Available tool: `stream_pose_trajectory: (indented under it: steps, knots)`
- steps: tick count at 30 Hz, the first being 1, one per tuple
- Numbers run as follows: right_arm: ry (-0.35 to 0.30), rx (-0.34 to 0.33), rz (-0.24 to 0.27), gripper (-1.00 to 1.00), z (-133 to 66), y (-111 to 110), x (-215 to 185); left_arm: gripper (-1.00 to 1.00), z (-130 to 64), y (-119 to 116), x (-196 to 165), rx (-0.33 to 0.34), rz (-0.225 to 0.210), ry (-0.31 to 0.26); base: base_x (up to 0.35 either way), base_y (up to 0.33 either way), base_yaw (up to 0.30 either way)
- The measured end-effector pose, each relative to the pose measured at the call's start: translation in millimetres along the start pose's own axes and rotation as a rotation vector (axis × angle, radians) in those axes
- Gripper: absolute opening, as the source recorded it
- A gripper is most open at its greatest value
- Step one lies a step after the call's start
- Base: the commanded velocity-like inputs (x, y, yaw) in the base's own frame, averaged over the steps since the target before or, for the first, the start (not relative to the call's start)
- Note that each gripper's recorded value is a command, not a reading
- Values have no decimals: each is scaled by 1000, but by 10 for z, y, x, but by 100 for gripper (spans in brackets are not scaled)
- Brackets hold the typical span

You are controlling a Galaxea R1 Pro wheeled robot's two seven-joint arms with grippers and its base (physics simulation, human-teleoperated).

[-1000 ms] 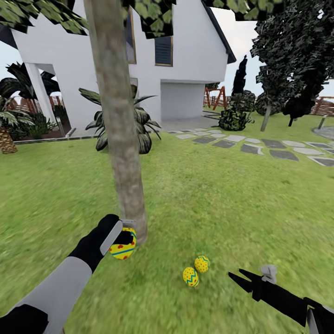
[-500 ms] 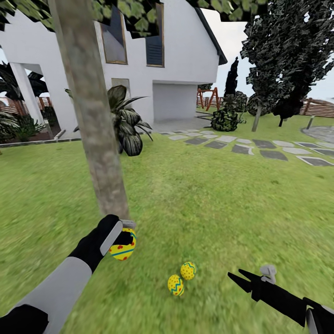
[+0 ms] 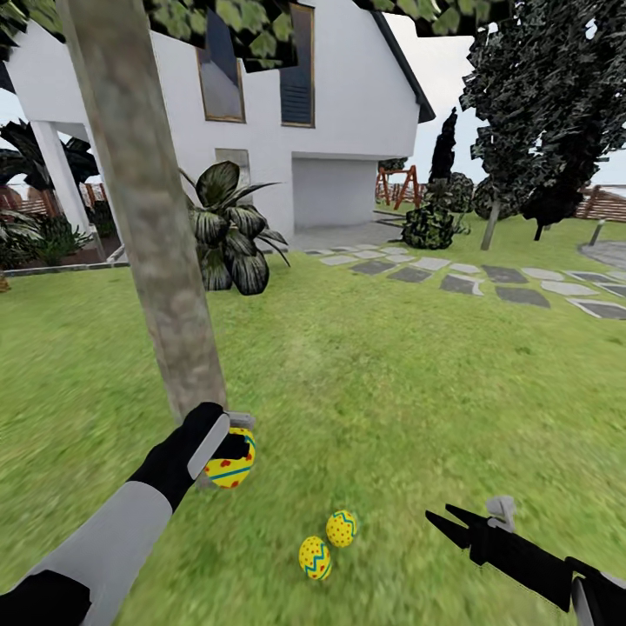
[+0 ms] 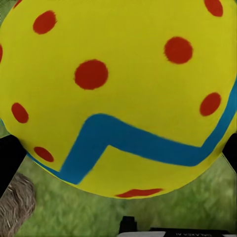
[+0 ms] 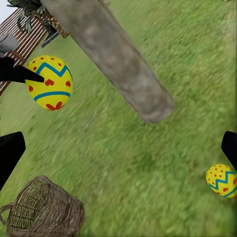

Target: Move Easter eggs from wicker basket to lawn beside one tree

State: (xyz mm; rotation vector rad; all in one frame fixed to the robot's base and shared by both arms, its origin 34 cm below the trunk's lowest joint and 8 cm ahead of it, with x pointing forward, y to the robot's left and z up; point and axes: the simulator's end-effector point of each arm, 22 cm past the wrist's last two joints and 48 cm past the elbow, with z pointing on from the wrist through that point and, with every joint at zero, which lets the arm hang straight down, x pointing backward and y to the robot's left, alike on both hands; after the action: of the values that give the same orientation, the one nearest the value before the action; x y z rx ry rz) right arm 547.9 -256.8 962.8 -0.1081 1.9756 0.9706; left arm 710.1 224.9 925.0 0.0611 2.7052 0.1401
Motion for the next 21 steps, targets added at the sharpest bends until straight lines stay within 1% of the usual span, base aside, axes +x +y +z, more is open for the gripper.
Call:
stream_pose_trajectory:
  steps: [4, 21]
  knots:
    - [-1, -1, -3, 100, -1, 12, -10, -100, -18, 3, -11, 0, 0, -4, 246, -229, 141]
    - [-3, -1, -5, 100, -5, 13, -17, -100, -20, 1, -9, 0, -1, -3, 290, -160, 7]
